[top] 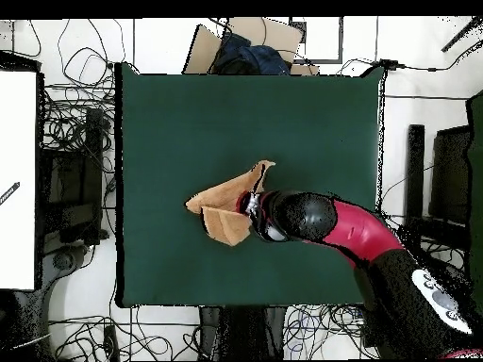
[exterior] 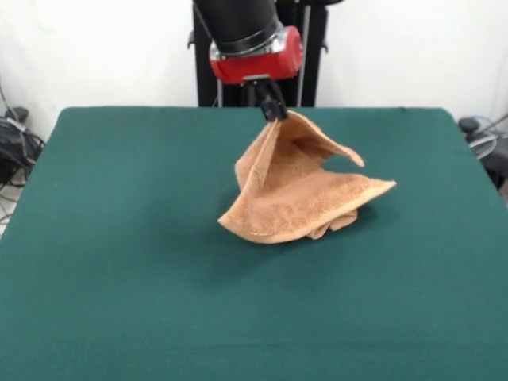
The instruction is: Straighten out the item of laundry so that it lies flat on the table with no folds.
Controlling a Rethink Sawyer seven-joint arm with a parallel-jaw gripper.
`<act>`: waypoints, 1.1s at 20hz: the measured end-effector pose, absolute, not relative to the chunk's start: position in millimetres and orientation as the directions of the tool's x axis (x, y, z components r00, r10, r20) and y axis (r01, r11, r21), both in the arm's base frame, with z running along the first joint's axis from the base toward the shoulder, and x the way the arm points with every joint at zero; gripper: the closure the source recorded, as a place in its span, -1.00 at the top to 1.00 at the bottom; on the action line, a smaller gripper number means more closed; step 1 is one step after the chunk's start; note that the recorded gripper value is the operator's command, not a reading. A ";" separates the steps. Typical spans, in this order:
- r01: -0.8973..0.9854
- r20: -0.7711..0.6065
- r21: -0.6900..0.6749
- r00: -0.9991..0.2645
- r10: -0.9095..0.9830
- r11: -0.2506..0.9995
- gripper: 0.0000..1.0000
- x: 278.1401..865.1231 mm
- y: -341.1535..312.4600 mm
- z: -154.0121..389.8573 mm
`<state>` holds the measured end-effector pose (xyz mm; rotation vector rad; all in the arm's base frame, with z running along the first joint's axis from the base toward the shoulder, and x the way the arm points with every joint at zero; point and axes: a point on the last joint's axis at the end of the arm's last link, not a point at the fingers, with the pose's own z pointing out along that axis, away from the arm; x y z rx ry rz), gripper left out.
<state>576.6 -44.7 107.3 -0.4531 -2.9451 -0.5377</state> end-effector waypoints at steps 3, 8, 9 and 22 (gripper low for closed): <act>0.287 0.175 0.310 -0.954 0.242 0.907 -1.00 580.9 -44.8 128.3; 0.250 0.198 0.259 -0.959 0.202 0.933 -1.00 585.1 -50.7 166.1; 0.226 0.195 0.235 -0.964 0.182 0.945 -1.00 588.0 -50.4 177.9; 0.117 0.089 0.110 -0.990 0.108 0.987 -1.00 624.9 -40.1 255.0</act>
